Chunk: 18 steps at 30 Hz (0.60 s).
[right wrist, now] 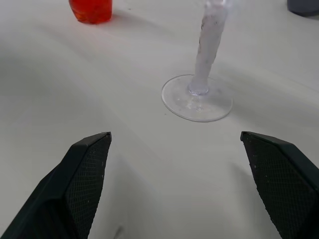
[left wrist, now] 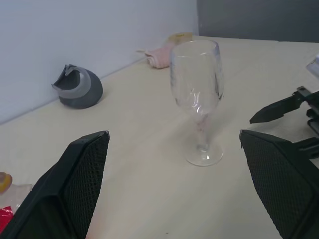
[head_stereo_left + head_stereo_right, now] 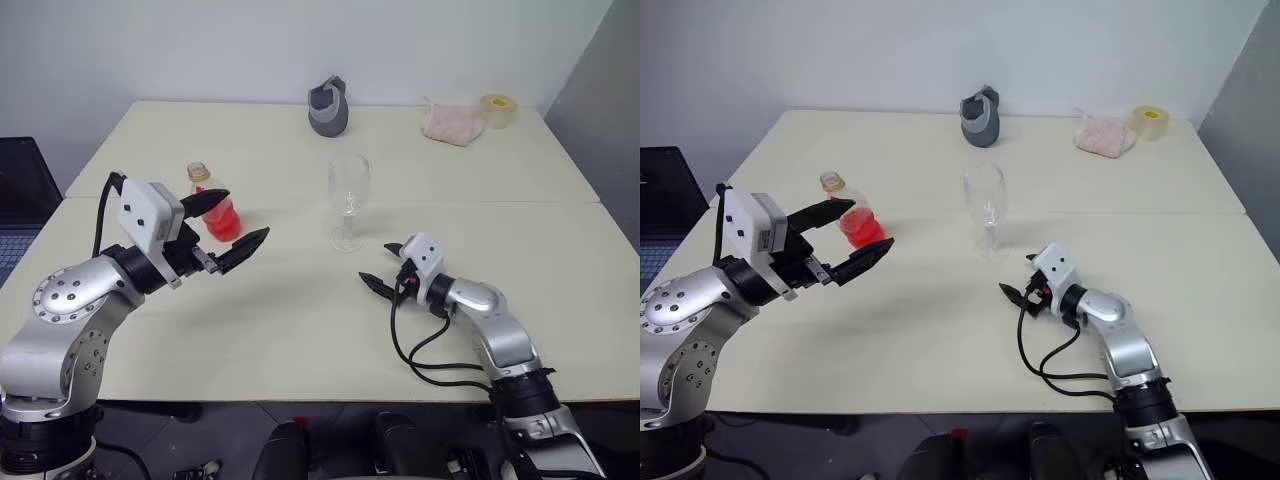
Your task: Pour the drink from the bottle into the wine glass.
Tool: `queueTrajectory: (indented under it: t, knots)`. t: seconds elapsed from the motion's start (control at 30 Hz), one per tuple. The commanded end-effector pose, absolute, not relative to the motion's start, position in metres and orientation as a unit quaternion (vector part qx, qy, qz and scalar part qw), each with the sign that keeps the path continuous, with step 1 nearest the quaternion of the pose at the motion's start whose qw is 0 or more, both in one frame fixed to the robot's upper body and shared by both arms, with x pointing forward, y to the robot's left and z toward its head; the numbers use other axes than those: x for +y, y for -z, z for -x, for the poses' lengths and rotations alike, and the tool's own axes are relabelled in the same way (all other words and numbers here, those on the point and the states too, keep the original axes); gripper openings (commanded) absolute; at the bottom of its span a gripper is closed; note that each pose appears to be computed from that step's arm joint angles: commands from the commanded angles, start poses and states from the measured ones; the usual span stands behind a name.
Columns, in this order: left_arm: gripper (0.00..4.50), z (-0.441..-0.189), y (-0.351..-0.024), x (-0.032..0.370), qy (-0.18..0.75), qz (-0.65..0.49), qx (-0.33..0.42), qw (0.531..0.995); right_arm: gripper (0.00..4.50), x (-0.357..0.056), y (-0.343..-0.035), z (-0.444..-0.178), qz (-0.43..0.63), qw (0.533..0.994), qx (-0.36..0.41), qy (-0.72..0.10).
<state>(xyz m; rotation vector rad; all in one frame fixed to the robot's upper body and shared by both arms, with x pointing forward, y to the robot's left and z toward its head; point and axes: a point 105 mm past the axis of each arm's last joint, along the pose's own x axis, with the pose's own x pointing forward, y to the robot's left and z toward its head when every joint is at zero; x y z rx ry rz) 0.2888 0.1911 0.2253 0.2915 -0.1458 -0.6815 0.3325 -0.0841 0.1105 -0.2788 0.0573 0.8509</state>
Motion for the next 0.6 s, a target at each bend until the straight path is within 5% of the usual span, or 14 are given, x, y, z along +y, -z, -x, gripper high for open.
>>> queueTrajectory:
  t: [0.03,0.23,0.6]
  knots:
    - [4.50,-0.284,-0.239,0.190,0.328,-0.146,-0.102,0.928,4.44,-0.081,-0.128,-0.319,0.139,0.889,0.004,-0.437]
    - [4.50,-0.281,-0.220,0.190,0.311,-0.120,-0.084,0.939,4.44,-0.081,-0.152,-0.290,0.135,0.861,-0.030,-0.489]
    - [4.50,-0.304,-0.142,0.255,0.084,-0.126,-0.025,0.988,4.44,-0.074,-0.184,-0.263,0.137,0.819,-0.064,-0.553]
